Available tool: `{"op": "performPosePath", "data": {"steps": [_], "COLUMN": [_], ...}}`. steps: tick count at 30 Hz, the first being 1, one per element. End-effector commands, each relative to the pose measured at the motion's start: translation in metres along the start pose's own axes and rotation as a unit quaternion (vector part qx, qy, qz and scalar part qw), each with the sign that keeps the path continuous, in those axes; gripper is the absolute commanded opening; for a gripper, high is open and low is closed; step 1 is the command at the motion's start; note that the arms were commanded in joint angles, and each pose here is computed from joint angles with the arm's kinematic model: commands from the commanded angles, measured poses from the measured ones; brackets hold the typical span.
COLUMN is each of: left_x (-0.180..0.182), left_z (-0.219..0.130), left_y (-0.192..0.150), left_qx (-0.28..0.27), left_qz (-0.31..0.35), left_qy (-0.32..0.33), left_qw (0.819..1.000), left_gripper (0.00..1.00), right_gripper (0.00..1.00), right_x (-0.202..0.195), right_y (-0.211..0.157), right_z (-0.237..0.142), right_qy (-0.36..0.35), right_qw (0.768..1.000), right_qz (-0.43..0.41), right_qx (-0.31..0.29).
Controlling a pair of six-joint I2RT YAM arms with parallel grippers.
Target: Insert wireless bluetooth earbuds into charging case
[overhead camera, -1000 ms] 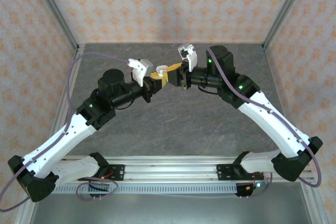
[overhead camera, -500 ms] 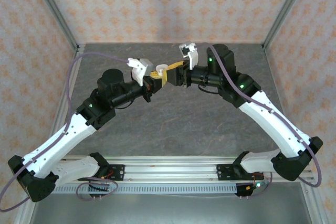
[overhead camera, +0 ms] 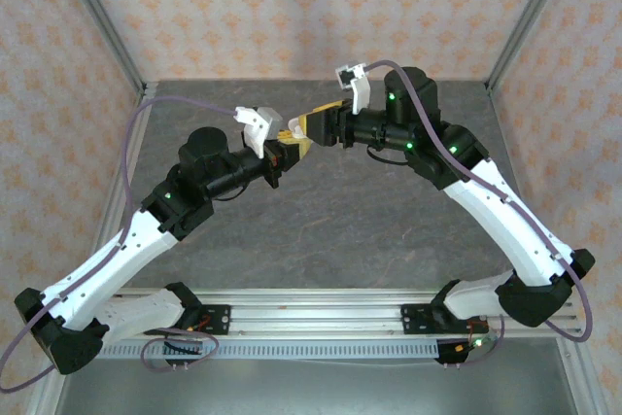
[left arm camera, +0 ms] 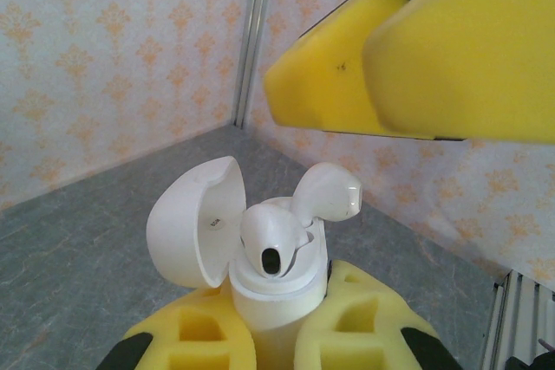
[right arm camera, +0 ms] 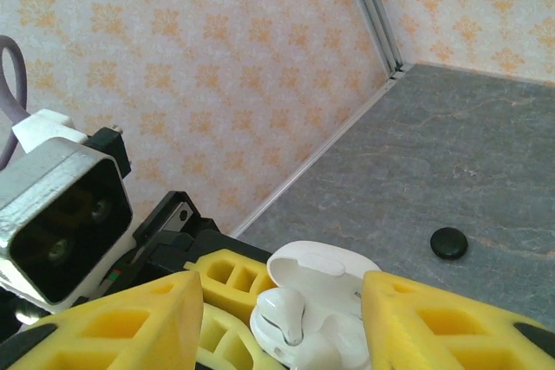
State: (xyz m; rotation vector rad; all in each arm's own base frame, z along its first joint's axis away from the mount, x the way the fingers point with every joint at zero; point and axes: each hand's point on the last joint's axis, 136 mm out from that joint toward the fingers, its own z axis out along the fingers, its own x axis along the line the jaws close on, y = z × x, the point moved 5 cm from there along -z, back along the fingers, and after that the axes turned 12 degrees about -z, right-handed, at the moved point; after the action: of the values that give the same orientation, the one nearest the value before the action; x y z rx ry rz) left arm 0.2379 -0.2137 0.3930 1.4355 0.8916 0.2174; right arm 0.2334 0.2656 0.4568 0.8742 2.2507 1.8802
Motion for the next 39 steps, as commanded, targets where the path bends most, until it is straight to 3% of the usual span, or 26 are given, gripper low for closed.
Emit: {"op": "performPosePath", "data": {"steps": [1,7,15,39], "left_x": [-0.012,-0.012,-0.012,-0.014], "left_z": [-0.008,-0.009,-0.01,-0.014], "left_y": [0.02,0.02,0.02,0.02], "left_qx": [-0.035,-0.034,-0.034,-0.036], "left_qz": [0.006,0.008,0.008,0.004], "left_qy": [-0.02,-0.016,-0.016,-0.018], "left_qw": [0.999,0.999,0.999,0.999], "left_gripper": [0.0,0.0,0.0,0.0], "right_gripper": [0.51,0.51,0.34,0.25], "right_x": [0.002,-0.001,0.004,-0.002], "right_y": [0.014,0.005,-0.008,-0.019], "right_z": [-0.008,-0.012,-0.019,-0.007], "right_qy": [-0.005,-0.009,0.007,0.019], "right_qw": [1.0,0.999,0.999,0.998], "right_qz": [0.017,0.034,0.049,0.053], "right_qx": [-0.018,-0.001,0.009,0.033]}}
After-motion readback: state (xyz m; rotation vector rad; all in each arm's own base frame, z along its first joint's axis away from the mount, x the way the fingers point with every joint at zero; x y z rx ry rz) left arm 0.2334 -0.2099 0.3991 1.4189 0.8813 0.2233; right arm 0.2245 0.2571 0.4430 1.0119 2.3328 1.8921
